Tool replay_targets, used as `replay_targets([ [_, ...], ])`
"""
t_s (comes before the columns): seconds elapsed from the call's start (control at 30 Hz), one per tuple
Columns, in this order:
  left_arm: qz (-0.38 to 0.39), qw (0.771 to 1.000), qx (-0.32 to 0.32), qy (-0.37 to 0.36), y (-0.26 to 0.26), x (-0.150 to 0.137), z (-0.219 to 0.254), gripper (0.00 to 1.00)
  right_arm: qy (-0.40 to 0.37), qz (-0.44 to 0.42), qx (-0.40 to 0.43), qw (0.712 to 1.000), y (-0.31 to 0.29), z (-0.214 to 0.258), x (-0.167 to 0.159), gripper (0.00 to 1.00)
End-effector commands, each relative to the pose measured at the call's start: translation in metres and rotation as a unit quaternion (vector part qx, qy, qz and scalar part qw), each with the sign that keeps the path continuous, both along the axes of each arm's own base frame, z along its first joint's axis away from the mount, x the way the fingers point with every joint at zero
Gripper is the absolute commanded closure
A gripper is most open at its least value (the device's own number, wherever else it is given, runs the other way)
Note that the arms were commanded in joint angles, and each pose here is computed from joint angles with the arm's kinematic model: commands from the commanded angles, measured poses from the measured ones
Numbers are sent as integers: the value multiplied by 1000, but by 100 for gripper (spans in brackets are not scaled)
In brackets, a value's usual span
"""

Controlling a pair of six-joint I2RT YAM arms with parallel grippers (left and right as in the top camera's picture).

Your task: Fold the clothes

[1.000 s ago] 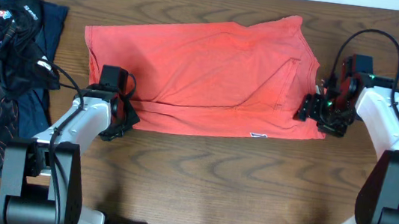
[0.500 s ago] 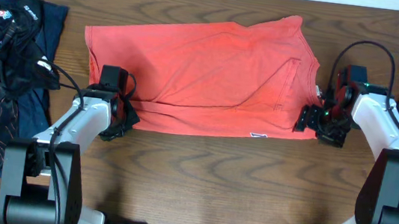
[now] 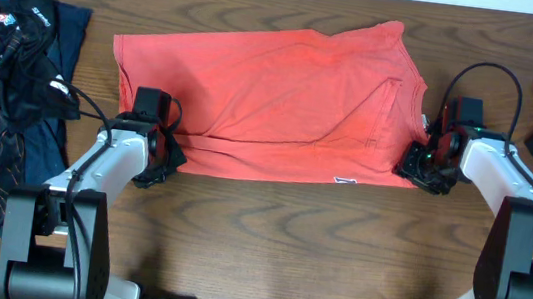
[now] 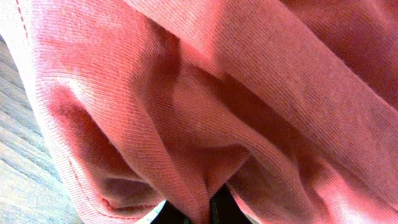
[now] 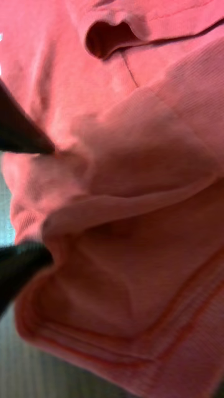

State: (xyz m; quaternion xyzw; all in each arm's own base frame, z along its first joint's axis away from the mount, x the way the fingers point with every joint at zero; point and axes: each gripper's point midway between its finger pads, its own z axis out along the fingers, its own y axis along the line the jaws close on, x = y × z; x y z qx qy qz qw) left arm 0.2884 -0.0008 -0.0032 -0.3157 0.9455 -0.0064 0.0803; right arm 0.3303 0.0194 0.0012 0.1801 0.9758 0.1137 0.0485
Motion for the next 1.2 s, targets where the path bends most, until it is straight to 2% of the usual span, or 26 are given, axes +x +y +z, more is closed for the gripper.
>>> replay_targets([
  [0.0,-1,1000,-1,22,-1,-10,-11,94,13,-9,9,1000,7,-8,-10,81],
  [0.03,-2,1000,-1,22,-1,-10,-11,94,13,-11,9,1000,7,-9,-10,96],
  [0.07,-2,1000,-1,23,-1,-11,-11,94,14,-15,9,1000,7,-9,-10,99],
  [0.37,-2,999,0,44,-1,-22,-10,94,40,-11,-14,999,0,-12,-24,99],
  [0.5,-12,1000,5,17,-5,-19,8,94,35,-8,-30,999,-4,-2,-26,98],
  [0.7,-31,998,53,-33,-11,-28,54,94,-7,-6,-62,998,-9,29,-35,99],
  [0.93,-30,998,48,-37,-25,-52,73,94,-21,-25,-57,998,-8,38,-65,99],
  [1.17,-19,998,55,16,-32,-90,55,94,25,-55,-43,997,-4,16,-98,99],
])
